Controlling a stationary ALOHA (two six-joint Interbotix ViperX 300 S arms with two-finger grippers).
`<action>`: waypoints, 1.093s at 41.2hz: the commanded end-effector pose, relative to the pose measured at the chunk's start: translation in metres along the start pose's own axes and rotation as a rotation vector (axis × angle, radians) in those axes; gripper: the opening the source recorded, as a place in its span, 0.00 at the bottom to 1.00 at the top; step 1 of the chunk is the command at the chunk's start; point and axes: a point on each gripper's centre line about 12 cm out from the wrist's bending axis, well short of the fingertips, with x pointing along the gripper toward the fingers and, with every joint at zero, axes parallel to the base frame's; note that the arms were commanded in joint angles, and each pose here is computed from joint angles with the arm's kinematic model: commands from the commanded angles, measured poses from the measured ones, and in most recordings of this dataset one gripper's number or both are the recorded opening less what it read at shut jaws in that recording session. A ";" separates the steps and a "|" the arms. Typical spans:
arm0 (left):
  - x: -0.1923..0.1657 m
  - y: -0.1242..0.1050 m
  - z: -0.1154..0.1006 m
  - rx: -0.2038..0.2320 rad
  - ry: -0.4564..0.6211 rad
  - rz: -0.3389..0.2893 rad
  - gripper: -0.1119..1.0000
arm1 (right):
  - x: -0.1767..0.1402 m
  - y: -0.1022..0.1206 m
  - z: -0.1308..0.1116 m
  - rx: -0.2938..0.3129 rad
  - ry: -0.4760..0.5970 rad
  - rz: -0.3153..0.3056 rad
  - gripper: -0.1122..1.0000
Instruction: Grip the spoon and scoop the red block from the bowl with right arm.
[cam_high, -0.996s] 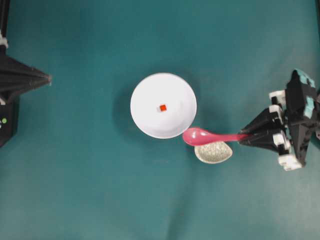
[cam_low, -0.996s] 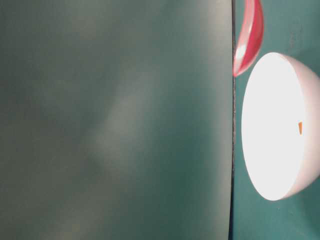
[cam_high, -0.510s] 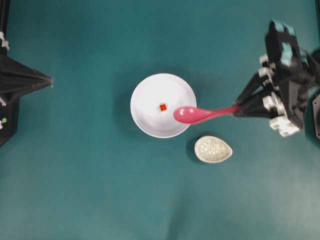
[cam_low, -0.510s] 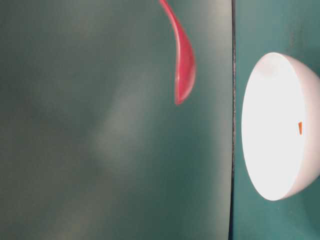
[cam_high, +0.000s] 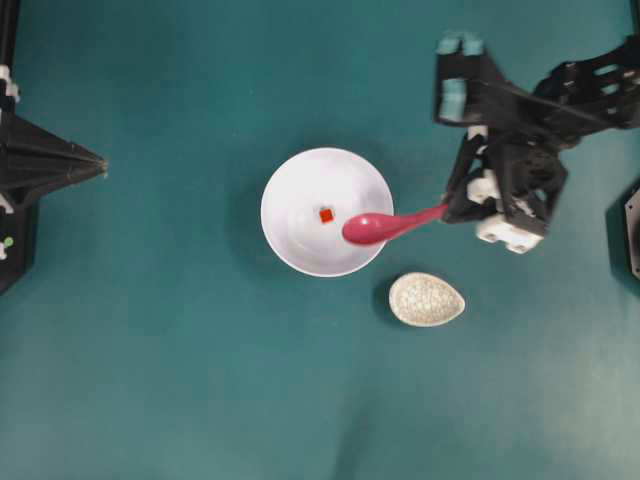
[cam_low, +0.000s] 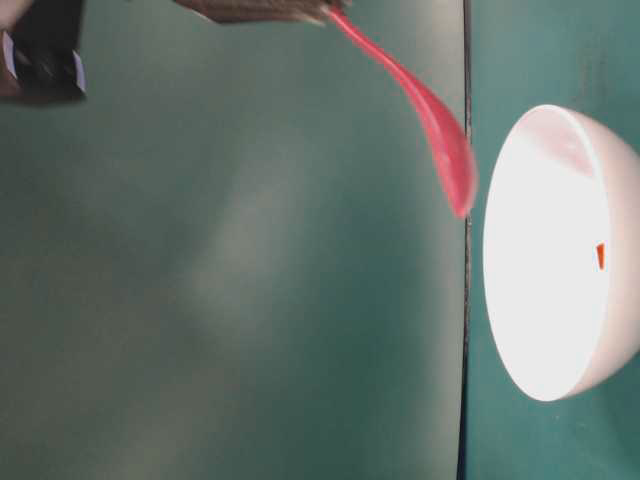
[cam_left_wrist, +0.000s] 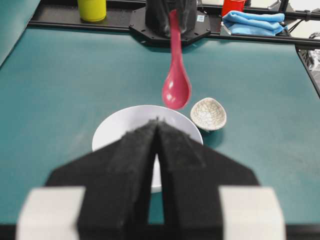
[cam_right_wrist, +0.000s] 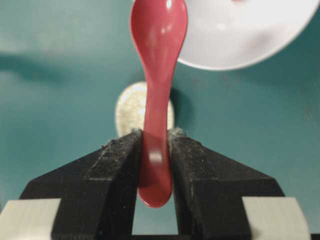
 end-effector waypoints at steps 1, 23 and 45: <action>0.002 0.000 0.012 0.003 -0.025 0.001 0.10 | -0.004 0.000 0.015 0.026 -0.008 -0.022 0.33; 0.002 0.000 0.012 0.005 -0.026 0.001 0.10 | 0.020 -0.007 0.027 0.137 0.138 -0.070 0.33; 0.002 0.000 0.012 0.005 -0.031 0.000 0.10 | 0.055 -0.017 0.028 0.135 0.172 -0.098 0.33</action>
